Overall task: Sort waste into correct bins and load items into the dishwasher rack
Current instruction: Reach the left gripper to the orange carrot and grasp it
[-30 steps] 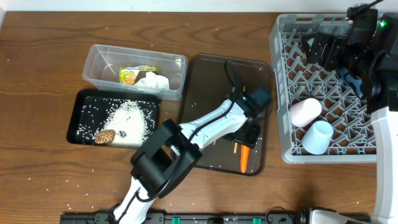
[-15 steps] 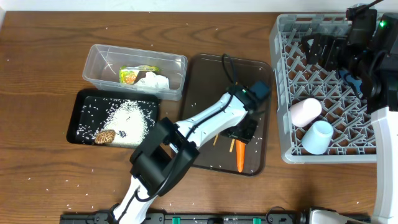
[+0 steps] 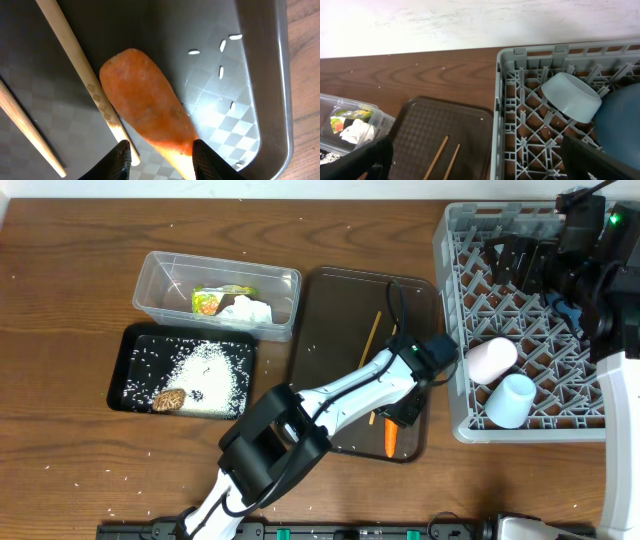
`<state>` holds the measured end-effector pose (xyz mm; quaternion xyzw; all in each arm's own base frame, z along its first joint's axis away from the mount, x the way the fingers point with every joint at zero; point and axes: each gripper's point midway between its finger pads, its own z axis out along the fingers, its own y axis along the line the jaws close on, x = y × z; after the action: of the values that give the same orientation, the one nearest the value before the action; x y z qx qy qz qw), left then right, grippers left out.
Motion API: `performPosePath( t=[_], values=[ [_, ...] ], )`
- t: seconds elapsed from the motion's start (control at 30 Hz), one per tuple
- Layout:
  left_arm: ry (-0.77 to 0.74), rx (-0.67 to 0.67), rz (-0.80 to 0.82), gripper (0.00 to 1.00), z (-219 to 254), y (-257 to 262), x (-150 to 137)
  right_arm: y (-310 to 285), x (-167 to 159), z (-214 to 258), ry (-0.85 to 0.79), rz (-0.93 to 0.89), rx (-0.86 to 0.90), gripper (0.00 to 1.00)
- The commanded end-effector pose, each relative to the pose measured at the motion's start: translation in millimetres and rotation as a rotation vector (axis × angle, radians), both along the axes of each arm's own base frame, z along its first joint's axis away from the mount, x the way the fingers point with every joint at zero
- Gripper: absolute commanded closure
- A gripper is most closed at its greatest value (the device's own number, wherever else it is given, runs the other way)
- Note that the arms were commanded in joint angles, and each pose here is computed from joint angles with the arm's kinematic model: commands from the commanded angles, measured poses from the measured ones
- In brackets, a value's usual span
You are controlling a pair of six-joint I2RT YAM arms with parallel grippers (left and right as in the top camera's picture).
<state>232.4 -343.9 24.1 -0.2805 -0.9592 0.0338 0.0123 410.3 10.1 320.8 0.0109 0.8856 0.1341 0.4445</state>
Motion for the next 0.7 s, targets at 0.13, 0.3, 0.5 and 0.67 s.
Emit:
performPosePath(
  t=[0.13, 0.3, 0.5, 0.67],
  values=[
    [0.016, 0.006, -0.042, 0.60, -13.9, -3.1, 3.7, 1.8, 0.6, -2.0, 0.004, 0.016, -0.007, 0.01],
    [0.031, -0.006, -0.060, 0.60, -14.6, -4.6, 1.7, 1.9, 0.1, -2.7, 0.008, 0.016, -0.007, 0.01],
    [0.029, -0.012, -0.049, 0.94, -12.7, -4.4, 7.0, 2.0, -1.7, -5.0, 0.020, 0.016, -0.006, 0.01],
    [0.065, -0.033, -0.020, 0.93, -6.2, -1.4, 11.3, 2.1, -3.3, -7.1, 0.031, 0.016, -0.005, 0.01]
  ],
)
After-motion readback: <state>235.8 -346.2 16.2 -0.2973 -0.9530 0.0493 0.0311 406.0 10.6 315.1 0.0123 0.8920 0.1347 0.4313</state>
